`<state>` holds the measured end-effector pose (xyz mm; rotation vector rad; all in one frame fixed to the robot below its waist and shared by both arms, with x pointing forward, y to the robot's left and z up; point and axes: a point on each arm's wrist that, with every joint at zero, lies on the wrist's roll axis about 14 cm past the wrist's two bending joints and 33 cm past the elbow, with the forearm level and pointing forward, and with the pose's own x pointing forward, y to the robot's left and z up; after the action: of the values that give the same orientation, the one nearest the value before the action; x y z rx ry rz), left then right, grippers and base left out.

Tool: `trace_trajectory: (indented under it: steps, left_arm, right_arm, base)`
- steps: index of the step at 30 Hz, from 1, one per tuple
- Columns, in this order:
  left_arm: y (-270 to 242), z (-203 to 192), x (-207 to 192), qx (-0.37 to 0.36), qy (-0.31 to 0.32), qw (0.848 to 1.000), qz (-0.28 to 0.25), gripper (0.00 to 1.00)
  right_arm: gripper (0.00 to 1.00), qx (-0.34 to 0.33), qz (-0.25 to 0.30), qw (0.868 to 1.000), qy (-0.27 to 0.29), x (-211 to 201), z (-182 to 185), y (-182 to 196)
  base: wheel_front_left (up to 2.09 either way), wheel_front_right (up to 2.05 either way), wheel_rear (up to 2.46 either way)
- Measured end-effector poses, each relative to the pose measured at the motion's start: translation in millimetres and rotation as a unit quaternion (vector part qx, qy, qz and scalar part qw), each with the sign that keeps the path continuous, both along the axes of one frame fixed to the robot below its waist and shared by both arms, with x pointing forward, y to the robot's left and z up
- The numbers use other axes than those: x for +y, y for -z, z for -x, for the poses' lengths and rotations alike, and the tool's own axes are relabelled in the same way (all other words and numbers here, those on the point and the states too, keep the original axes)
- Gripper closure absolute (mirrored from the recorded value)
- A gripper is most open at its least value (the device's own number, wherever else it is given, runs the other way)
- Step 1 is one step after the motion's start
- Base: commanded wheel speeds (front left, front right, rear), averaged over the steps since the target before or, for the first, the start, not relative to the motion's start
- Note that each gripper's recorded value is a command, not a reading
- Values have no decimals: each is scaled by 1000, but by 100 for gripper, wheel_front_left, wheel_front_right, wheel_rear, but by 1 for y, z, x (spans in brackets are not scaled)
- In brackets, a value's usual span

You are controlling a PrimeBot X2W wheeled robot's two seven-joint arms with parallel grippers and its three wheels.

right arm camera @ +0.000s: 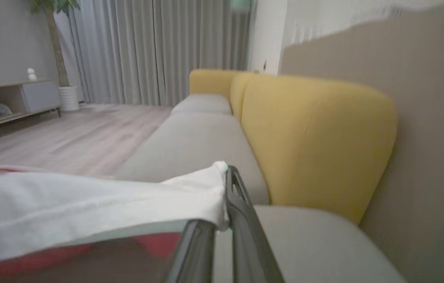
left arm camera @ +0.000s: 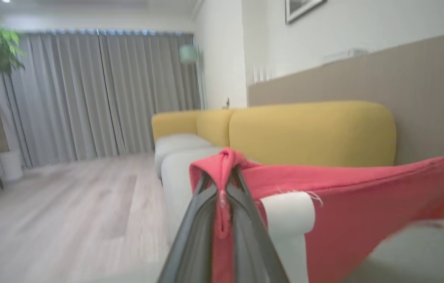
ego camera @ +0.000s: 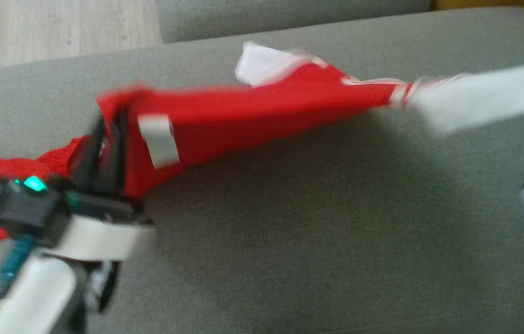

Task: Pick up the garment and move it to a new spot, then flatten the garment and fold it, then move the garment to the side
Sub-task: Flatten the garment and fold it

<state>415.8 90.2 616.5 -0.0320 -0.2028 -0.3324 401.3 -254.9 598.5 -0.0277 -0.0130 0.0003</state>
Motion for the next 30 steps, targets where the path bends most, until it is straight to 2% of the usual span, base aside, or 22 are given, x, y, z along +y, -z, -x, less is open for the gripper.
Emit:
trace_trajectory:
  steps: [3,7,9,12,15,17,22,26,30]
  left_arm:
    - [-69,4,4,-98,3,995,-14,100]
    - [-148,20,9,-208,2,978,-28,100]
    - [-176,28,8,-245,6,969,-32,100]
    - [-202,33,4,-273,15,961,-34,100]
    - [-206,23,1,-259,26,965,-30,100]
    - [-197,8,-5,-233,37,972,-24,100]
    - [-151,-51,-18,-129,50,990,15,100]
    - [-123,-100,-24,-80,48,994,53,100]
    - [-113,-129,-30,-69,43,994,66,100]
  right_arm:
    - [100,-99,47,994,13,-7,6,-80]
    - [100,-221,101,969,35,-13,29,-177]
    - [100,-256,116,959,46,-17,40,-209]
    - [100,-275,122,952,54,-25,47,-233]
    - [100,-266,115,956,49,-30,37,-238]
    - [100,-244,104,963,39,-31,20,-230]
    - [100,-188,63,980,12,-32,-35,-195]
    - [100,-147,24,989,8,-34,-79,-164]
    - [100,-148,4,989,4,-29,-102,-164]
  base:
    - [0,0,0]
    - [0,0,0]
    - [0,0,0]
    - [0,0,0]
    - [0,0,0]
    - [0,0,0]
    - [0,0,0]
    - [0,0,0]
    - [0,0,0]
